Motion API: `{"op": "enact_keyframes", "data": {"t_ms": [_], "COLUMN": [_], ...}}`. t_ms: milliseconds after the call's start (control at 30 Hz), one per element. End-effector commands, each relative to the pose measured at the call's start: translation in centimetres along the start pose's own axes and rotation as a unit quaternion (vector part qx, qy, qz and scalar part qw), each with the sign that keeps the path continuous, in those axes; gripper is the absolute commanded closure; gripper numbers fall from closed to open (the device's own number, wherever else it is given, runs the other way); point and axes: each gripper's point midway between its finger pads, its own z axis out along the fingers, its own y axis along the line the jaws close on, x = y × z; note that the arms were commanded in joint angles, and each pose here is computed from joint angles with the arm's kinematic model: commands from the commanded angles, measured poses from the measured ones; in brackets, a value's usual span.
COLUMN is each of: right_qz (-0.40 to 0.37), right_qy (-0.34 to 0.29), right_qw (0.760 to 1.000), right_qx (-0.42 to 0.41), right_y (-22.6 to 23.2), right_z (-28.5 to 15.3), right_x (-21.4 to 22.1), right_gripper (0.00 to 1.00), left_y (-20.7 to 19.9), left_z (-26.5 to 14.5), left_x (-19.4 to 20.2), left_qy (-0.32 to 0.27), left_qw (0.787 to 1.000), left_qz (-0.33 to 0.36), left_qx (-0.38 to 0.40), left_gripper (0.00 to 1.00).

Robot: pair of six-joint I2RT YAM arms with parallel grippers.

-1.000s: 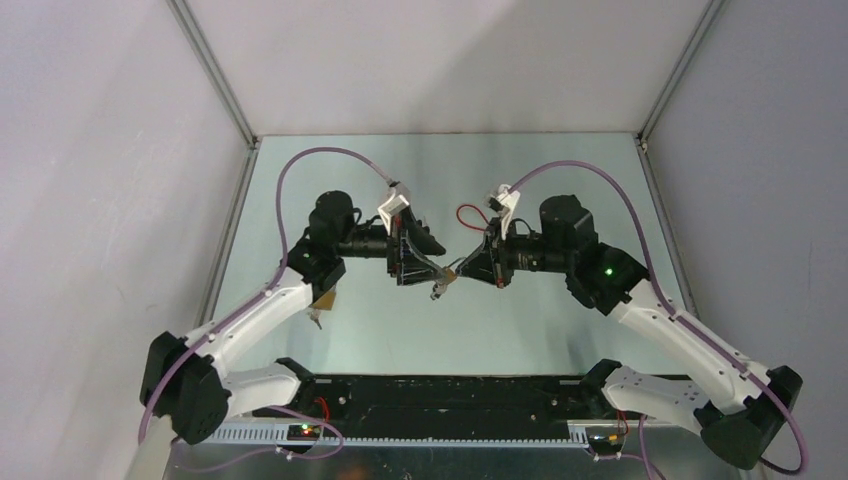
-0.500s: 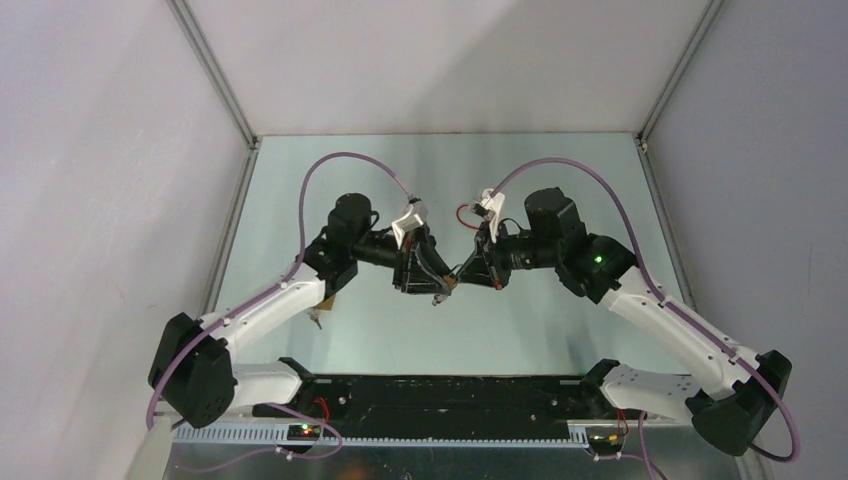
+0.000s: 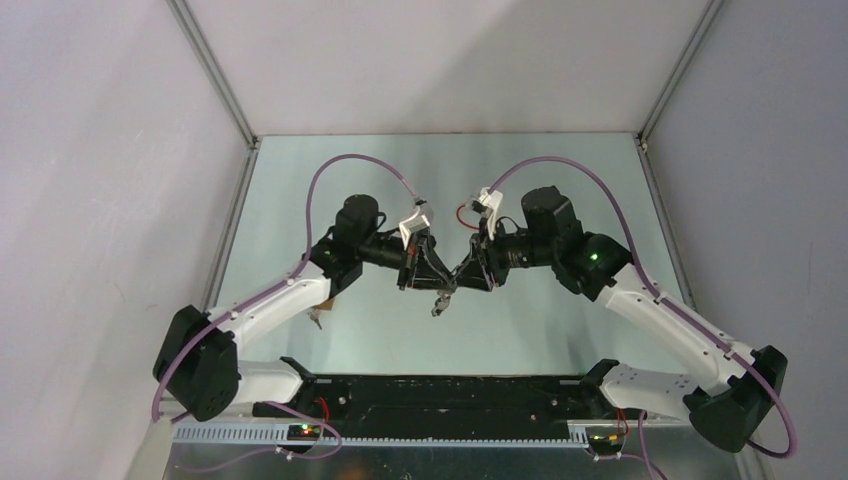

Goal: Lock with the key
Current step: Lock the lock.

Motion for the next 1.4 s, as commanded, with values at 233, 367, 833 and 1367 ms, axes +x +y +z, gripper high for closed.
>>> {"op": "enact_keyframes", "data": {"t_ms": [233, 367, 833, 1367], "right_qz": [-0.022, -0.009, -0.037, -0.055], "right_qy": [-0.238, -0.323, -0.385, -0.355], "right_qw": [0.968, 0.945, 0.918, 0.926], "right_qx": [0.073, 0.043, -0.086, -0.116], "right_y": [-0.4, 0.4, 5.2, 6.8], "right_z": [-4.7, -5.4, -2.3, 0.4], "right_x": [-7.4, -8.3, -10.5, -11.6], "right_gripper": [0.20, 0.20, 0.25, 0.49], "left_y": [0.2, -1.0, -7.2, -8.8], "left_z": [-2.2, -3.3, -6.3, -6.4], "left_x": [-7.5, -11.3, -16.0, -15.6], "left_qy": [-0.110, -0.175, -0.334, -0.337], "left_qw": [0.982, 0.968, 0.926, 0.924], "left_qz": [0.040, 0.033, 0.104, 0.135], "left_qx": [-0.151, -0.174, -0.145, -0.123], "left_gripper": [1.00, 1.00, 1.00, 1.00]}}
